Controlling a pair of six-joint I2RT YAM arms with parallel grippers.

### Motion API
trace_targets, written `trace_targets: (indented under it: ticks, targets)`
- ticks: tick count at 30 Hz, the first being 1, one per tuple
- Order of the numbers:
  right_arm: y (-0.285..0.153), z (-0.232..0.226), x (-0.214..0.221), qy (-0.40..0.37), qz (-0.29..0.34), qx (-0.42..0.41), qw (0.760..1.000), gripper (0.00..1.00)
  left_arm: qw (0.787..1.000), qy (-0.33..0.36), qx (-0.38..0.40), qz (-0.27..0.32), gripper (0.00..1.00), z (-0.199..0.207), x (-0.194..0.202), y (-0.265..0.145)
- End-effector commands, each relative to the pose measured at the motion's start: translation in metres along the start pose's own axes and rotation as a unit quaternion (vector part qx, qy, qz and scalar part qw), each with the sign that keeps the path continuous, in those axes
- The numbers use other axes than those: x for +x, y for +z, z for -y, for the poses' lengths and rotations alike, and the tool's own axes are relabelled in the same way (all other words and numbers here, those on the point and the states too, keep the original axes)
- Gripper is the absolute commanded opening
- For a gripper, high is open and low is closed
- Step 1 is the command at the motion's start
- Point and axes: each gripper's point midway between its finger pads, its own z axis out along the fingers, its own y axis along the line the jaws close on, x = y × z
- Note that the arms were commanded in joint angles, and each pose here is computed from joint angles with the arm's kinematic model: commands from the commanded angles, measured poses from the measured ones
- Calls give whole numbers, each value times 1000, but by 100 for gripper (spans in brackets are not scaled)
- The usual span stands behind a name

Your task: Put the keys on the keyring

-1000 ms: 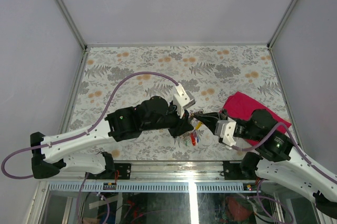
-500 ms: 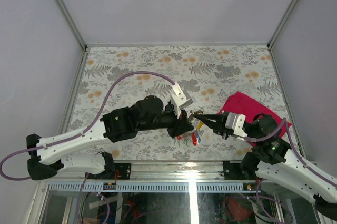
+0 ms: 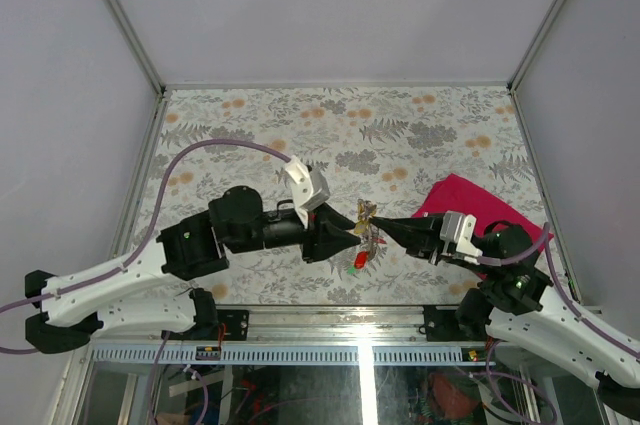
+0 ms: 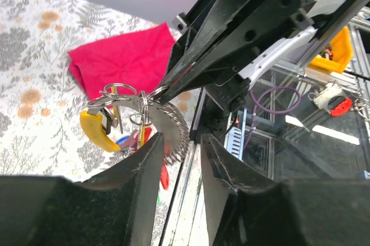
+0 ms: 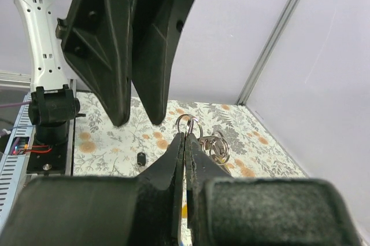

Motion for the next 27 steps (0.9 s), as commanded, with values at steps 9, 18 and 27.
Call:
trace_targets:
  ticks: [9, 18, 27]
  targets:
    - [-1, 7, -56, 3, 98, 14, 995, 0, 984, 71, 100, 125, 12, 39, -43, -28]
    - [-1, 6, -66, 15, 111, 8, 994, 0, 971, 101, 166, 142, 13, 62, -48, -34]
    - [0, -8, -72, 8, 130, -31, 991, 0, 975, 111, 136, 133, 16, 50, -45, -24]
